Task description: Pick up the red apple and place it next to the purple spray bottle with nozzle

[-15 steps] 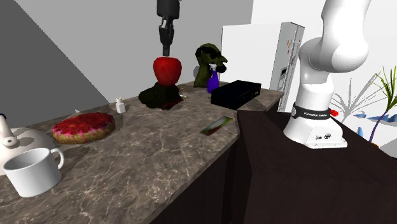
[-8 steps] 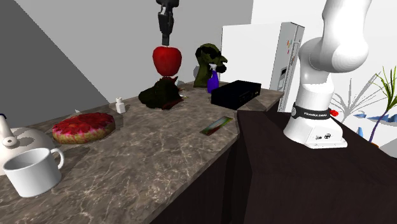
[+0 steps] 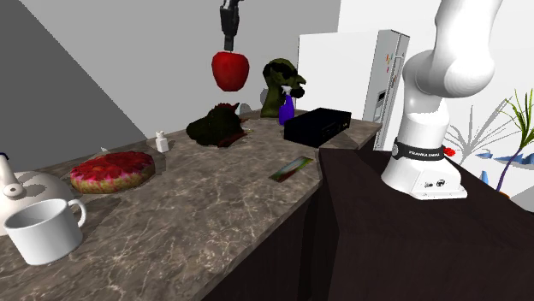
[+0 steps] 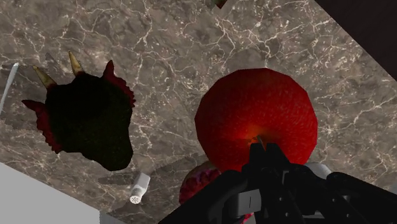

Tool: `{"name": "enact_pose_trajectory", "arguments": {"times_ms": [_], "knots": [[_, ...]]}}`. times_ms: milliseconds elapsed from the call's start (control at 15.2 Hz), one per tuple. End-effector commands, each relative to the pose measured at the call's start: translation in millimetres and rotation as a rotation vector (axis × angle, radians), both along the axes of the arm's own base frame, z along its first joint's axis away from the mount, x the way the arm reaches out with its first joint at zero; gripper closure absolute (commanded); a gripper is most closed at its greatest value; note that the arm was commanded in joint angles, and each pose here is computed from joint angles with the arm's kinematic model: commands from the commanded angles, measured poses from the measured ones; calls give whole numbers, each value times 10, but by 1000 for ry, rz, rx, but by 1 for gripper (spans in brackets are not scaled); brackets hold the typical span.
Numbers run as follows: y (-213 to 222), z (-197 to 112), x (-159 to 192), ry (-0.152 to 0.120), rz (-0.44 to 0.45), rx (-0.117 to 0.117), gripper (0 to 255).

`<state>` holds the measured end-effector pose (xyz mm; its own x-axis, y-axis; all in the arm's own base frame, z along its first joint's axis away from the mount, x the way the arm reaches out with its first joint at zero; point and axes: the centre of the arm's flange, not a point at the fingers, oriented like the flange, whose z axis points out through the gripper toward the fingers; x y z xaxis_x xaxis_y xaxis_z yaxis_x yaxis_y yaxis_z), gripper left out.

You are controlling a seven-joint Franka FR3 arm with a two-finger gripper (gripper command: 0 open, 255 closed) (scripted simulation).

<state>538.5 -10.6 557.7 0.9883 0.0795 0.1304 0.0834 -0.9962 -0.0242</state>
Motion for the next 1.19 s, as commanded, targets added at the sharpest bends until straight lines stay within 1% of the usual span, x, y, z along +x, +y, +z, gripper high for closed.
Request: {"name": "enact_pose_trajectory", "arguments": {"times_ms": [0, 1122], "knots": [[-270, 6, -32, 0, 1, 0, 255], [-2474, 8, -450, 0, 1, 0, 255]]}}
